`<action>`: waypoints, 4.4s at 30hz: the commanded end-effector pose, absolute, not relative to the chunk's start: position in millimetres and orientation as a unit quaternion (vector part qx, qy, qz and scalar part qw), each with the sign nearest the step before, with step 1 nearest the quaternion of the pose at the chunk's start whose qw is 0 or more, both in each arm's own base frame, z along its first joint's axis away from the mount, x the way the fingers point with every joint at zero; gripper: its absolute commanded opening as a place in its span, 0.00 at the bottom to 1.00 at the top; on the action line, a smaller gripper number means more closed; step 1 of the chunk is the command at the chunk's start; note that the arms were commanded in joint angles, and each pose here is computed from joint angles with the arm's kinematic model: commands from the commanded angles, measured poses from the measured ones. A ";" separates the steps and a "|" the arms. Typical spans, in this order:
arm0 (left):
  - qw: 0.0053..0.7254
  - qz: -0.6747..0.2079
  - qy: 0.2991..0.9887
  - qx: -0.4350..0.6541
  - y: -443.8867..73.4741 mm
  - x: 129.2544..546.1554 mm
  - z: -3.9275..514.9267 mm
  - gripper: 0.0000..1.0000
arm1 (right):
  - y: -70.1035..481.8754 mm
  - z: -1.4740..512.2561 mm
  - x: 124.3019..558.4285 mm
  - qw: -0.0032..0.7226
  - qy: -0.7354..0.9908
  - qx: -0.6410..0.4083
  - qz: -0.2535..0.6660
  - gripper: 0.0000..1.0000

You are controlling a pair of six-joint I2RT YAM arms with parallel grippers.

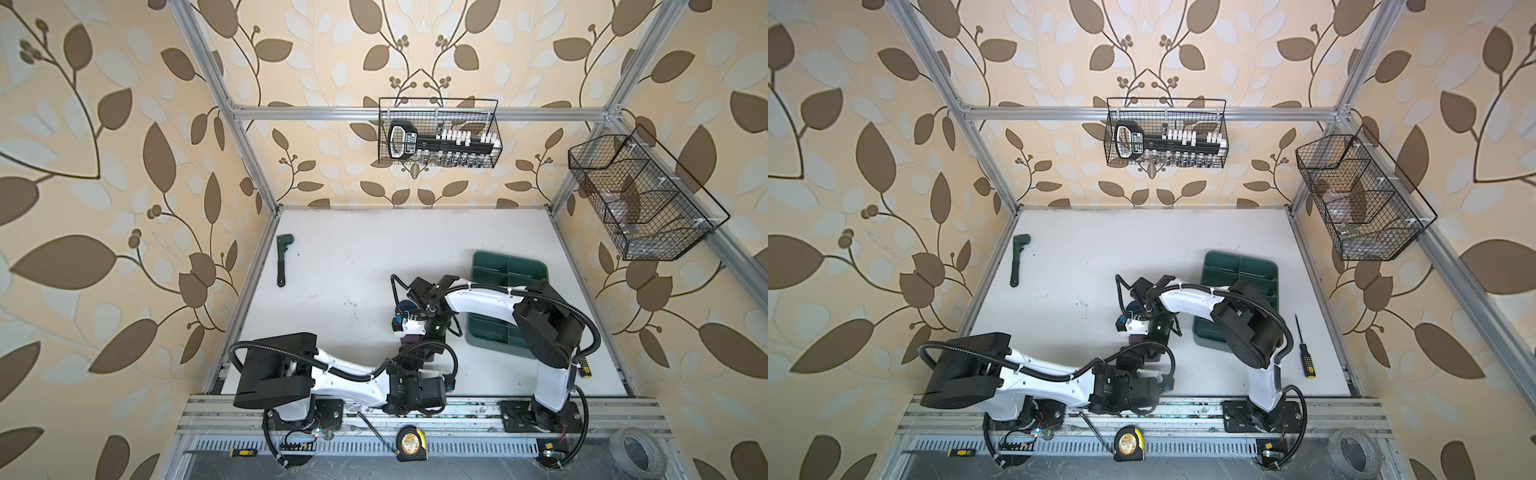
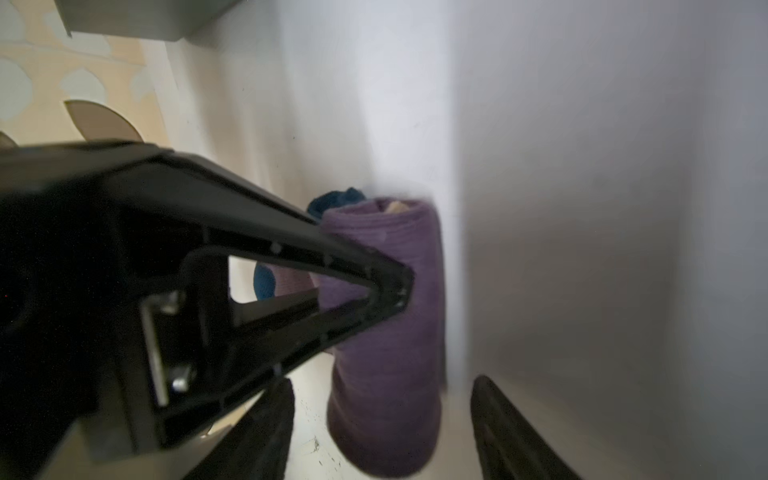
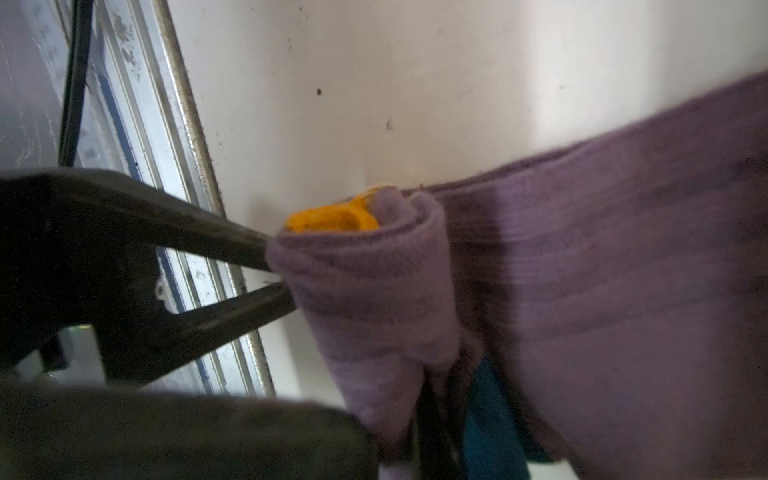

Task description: Roll the socks

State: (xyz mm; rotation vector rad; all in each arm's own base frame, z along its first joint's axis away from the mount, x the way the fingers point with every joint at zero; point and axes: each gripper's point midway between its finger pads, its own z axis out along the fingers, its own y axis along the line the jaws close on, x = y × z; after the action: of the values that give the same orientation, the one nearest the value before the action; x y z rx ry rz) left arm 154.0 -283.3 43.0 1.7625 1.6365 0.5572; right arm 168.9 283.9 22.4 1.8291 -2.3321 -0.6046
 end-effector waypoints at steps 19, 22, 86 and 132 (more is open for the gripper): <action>0.162 0.002 0.761 0.628 -281.3 152.7 18.0 0.00 | 239.9 51.5 218.9 -0.122 -0.829 0.534 -0.108 0.51; 0.148 -0.004 0.761 0.631 -279.8 150.4 16.0 0.00 | 225.6 102.6 249.2 -0.222 -0.847 0.469 -0.117 0.55; 0.362 -0.027 0.830 0.424 -197.2 235.5 178.9 0.37 | 233.5 -4.6 126.1 -0.041 -0.680 0.732 -0.005 0.23; 0.154 0.002 0.975 0.158 -214.4 258.7 69.7 0.48 | 236.6 -1.4 166.3 -0.085 -0.739 0.669 -0.004 0.24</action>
State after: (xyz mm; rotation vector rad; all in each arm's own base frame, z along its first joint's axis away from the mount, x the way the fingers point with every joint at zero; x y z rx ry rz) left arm 261.5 -225.3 58.7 0.5134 2.8132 -0.0271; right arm 177.5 262.6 21.5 2.3483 -2.4926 -0.0713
